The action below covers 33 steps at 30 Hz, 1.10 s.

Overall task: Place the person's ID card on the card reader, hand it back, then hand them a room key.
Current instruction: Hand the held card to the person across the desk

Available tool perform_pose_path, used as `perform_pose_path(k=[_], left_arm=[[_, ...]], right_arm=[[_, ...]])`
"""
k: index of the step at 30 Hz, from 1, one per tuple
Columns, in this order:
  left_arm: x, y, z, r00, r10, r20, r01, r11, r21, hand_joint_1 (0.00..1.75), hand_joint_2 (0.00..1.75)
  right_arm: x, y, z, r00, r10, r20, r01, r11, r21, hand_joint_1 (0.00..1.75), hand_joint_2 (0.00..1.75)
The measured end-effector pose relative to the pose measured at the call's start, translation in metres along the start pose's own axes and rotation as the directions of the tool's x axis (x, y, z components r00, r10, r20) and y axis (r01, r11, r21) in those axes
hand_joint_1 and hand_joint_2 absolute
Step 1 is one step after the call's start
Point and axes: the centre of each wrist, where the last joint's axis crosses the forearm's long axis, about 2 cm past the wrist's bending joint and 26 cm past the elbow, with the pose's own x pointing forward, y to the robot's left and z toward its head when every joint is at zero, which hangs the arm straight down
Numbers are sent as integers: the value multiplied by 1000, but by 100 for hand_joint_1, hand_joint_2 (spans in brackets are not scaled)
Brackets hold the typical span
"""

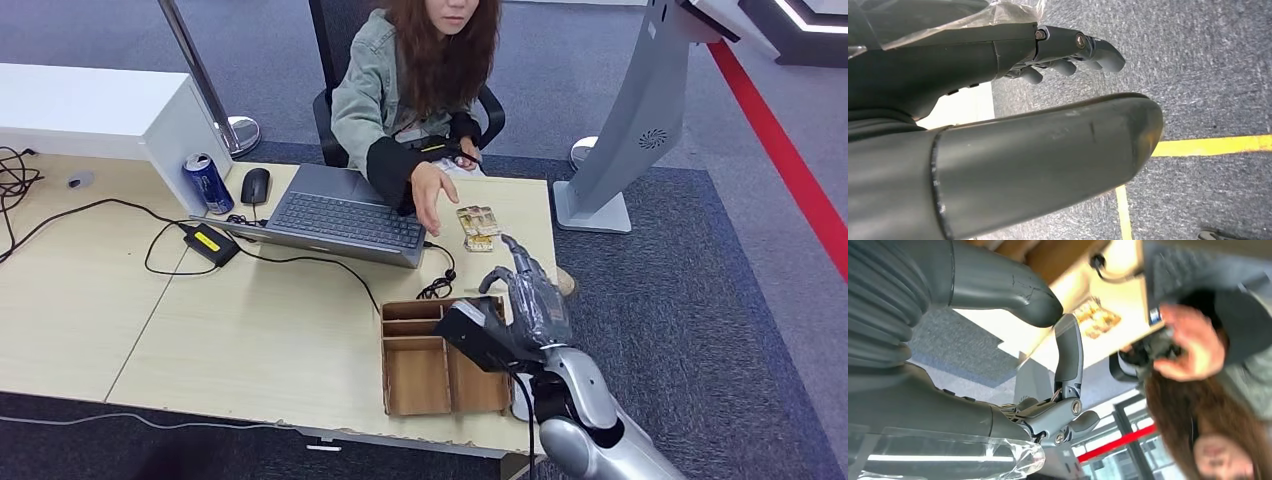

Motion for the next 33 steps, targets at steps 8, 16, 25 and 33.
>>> perform_pose_path(k=[8,16,25,33], left_arm=[[-1,-1,-1,1000,25,-2,-25,1000,4,0,0],[0,-2,-1,1000,-4,1,5,1000,-9,0,0],[-3,-58,-15,970,-244,11,243,962,-126,0,0],[-3,-71,-18,956,-295,7,292,943,-160,0,0]], right_arm=[[14,-42,2,996,-73,44,79,988,-130,175,175],[25,-82,-1,980,-149,133,178,953,-246,175,175],[49,-118,-44,938,-222,268,306,893,-330,175,175],[66,-113,-73,932,-245,267,324,893,-312,175,175]])
